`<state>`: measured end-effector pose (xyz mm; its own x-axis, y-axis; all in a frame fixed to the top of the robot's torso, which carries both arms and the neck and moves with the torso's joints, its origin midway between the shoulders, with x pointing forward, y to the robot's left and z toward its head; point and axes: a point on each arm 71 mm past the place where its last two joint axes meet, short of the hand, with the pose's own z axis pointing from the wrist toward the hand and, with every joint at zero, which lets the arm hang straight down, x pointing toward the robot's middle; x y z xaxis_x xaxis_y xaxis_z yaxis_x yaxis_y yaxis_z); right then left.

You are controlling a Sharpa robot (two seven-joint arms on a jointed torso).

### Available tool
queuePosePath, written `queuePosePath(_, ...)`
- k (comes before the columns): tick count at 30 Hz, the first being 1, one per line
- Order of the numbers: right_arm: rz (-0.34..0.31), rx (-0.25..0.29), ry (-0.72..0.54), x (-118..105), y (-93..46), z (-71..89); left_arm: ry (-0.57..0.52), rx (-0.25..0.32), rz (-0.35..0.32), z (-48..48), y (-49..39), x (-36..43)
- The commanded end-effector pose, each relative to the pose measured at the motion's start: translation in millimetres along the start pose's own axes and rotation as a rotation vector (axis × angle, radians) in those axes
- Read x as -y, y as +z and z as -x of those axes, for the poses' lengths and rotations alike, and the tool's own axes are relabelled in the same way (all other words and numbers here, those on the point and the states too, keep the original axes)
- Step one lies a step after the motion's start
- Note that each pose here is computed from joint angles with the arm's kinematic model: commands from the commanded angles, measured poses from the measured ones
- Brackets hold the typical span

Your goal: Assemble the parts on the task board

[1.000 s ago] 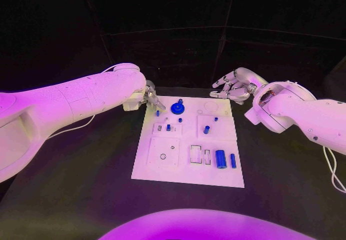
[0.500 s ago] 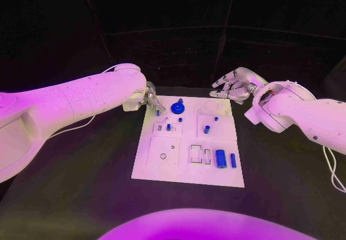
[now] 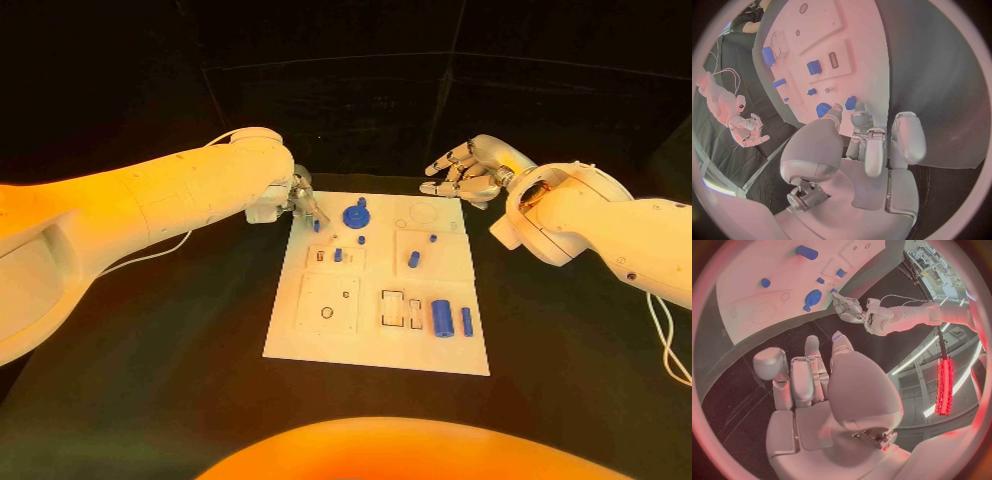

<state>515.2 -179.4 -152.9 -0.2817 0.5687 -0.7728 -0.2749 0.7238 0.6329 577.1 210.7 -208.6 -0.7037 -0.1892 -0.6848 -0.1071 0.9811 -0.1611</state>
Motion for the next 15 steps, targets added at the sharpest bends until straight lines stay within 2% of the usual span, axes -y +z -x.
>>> queuePosePath(1,0.01,-0.001,0.001,-1.9,0.2,0.4,0.011,-0.005,0.008,0.1,-0.4,0.6)
queuePosePath(15,0.011,-0.002,0.001,-2.2,0.3,0.2,0.03,-0.036,-0.004,-3.5,-0.4,4.3)
